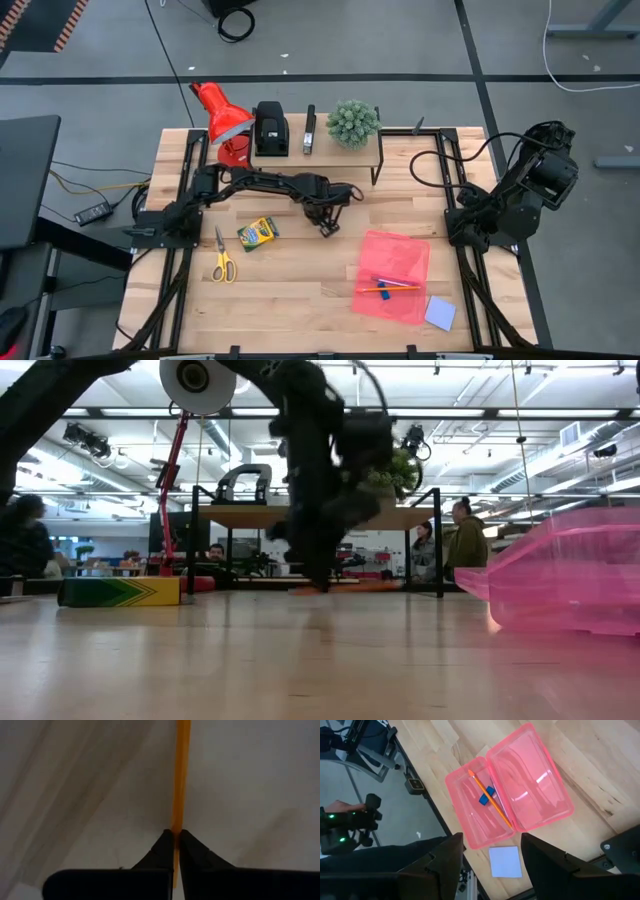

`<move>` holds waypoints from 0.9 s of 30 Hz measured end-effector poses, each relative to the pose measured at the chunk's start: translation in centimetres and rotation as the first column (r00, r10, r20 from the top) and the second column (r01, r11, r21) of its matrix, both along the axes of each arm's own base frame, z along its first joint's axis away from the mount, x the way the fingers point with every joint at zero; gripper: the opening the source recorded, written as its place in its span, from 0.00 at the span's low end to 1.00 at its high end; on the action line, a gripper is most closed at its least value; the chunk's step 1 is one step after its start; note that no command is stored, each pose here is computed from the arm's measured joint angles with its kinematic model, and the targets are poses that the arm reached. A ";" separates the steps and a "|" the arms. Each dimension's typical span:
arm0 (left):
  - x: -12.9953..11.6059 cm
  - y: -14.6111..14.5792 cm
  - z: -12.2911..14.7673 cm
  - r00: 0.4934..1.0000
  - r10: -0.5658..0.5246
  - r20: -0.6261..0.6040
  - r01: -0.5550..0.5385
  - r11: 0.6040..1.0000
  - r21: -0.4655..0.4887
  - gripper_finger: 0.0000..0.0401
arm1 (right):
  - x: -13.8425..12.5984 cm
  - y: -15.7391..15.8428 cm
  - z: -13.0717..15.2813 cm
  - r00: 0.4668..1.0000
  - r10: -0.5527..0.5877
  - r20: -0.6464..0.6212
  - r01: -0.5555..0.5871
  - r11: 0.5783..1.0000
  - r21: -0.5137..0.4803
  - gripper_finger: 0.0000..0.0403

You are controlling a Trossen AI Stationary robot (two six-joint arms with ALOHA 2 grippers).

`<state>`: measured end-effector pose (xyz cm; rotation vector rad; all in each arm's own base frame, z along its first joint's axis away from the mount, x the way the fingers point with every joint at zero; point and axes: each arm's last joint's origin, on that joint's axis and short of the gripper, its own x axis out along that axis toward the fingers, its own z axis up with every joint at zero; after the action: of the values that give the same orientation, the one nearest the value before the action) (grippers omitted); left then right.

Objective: Pack school essentials
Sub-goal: Put the orange pencil into the pink supply box

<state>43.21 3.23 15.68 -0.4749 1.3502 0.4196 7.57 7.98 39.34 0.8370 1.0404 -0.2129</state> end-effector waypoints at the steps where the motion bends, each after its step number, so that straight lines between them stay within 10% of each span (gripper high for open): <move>1: 0.2 -0.1 0.6 1.000 -0.004 0.013 0.004 1.000 -0.004 0.01 | 0.0 0.0 0.0 1.000 0.000 0.000 0.000 1.000 0.000 0.51; 17: 3.0 -7.3 7.2 0.957 -0.156 0.243 0.151 0.988 0.039 0.02 | -0.4 -0.4 0.2 0.999 0.039 0.001 -0.039 0.999 0.015 0.51; 27: 2.7 -5.9 7.2 0.959 -0.217 0.183 0.180 0.963 0.198 0.17 | -0.2 -0.6 0.2 0.997 -0.002 0.071 0.005 0.999 -0.052 0.51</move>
<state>45.95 -2.67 22.93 -0.2218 1.1374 0.3132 7.38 7.41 39.56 0.7941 0.9635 -0.2109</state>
